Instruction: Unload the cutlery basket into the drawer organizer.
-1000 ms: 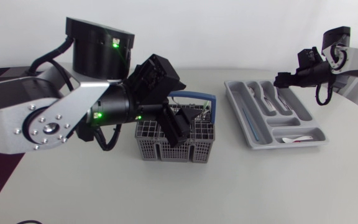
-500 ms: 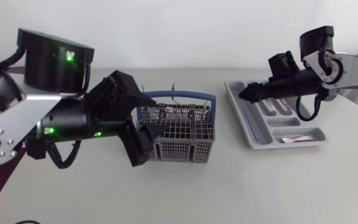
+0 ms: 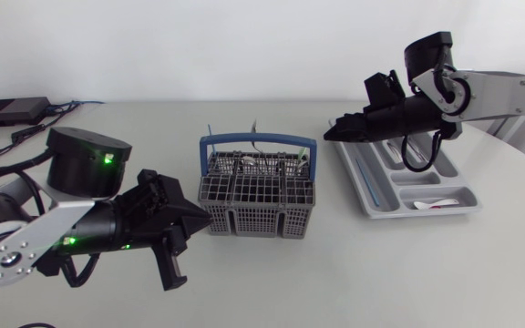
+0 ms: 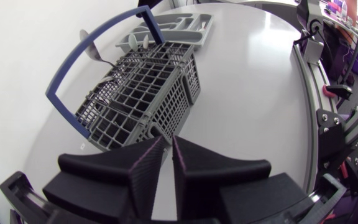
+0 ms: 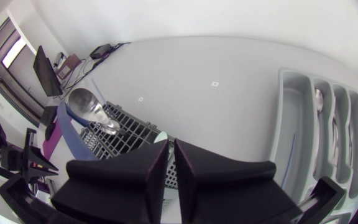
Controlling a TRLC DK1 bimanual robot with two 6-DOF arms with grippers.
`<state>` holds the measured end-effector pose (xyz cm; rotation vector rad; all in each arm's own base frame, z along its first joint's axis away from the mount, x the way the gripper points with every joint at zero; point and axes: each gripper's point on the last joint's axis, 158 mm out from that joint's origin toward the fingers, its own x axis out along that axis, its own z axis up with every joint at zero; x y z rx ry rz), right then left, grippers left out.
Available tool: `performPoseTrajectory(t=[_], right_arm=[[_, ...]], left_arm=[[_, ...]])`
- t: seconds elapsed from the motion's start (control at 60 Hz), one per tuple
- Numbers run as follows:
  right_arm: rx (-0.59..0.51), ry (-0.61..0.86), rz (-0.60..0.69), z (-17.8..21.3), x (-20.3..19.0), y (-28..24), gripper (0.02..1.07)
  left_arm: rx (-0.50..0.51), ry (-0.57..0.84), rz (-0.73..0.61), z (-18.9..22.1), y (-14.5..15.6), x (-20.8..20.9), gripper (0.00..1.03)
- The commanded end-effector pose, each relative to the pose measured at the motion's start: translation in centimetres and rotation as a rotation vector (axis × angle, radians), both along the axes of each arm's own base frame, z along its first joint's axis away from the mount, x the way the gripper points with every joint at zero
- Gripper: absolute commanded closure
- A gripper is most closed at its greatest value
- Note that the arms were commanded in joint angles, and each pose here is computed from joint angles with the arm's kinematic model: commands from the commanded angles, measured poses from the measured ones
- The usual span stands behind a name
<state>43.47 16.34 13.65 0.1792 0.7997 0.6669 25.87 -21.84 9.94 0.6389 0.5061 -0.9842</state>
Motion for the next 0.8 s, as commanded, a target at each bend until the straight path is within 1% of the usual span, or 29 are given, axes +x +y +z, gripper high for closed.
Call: performPoseTrajectory(t=[0.0, 0.183, 0.583, 0.783], right_arm=[[0.044, 0.068, -0.007, -0.7, 0.4, 0.9, 1.02], [0.101, 0.141, 0.049, -1.1, -0.6, 3.0, 1.01], [0.143, 0.195, 0.123, -1.2, -4.9, 3.9, 1.02], [0.132, 0.214, 0.204, -0.8, -9.0, 4.9, 1.01]], left_arm=[[0.034, 0.017, -0.015, -2.0, 0.7, -0.2, 0.83], [0.045, 0.021, 0.019, -3.8, 2.0, 1.5, 0.83], [0.029, -0.004, 0.082, -5.3, 2.1, 6.6, 0.83], [0.009, -0.032, 0.096, -5.4, 1.0, 9.9, 0.83]])
